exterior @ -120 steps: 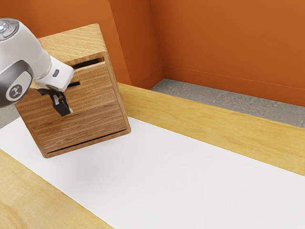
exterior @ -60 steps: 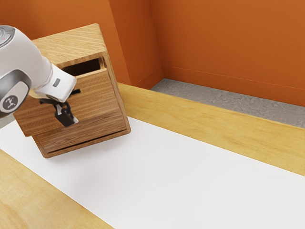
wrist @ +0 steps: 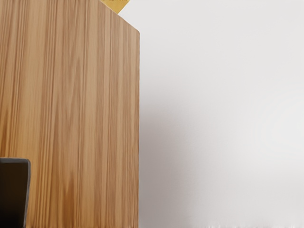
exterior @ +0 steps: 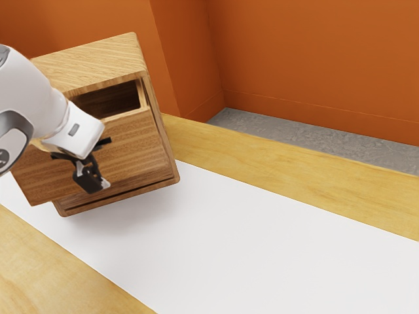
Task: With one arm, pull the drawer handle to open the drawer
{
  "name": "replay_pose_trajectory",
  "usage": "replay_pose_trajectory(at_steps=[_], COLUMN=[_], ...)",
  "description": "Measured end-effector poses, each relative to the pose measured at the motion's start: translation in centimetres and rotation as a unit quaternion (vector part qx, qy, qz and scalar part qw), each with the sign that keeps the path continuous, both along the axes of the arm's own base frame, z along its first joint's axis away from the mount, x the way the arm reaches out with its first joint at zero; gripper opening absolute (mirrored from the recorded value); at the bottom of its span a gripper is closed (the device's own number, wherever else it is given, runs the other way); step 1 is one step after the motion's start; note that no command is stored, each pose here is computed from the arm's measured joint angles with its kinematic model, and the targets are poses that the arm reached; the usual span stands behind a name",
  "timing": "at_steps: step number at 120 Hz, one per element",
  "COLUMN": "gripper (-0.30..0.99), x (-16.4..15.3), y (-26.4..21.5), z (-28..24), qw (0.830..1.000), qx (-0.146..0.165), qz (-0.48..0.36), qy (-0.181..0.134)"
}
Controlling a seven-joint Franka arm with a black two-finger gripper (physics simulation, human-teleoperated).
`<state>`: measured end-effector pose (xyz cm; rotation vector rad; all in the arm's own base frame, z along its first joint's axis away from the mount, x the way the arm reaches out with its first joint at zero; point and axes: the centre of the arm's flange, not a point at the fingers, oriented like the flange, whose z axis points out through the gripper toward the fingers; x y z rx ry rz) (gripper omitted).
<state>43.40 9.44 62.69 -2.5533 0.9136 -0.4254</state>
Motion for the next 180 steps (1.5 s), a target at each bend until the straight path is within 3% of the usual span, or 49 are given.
replay_pose_trajectory(at_steps=[50, 74, 106, 120, 137, 160, 180], gripper=[0.67, 0.68, 0.69, 0.69, 0.69, 0.69, 0.69], x=[-0.7, -1.6, -5.4, -6.2, -4.7, -6.1, -7.5], y=[-0.7, 0.2, -1.0, -1.0, -1.4, -2.0, -5.8], z=[0.9, 1.9, 7.0, 10.5, 12.3, 13.8, 14.9], qw=[1.000, 1.000, 0.999, 0.998, 0.997, 0.988, 0.980], qx=[0.003, -0.012, -0.015, -0.036, -0.056, -0.110, -0.126], qz=[0.006, 0.020, 0.023, 0.031, 0.050, 0.105, 0.146], qy=[-0.004, -0.003, -0.022, -0.029, 0.001, 0.038, 0.058])
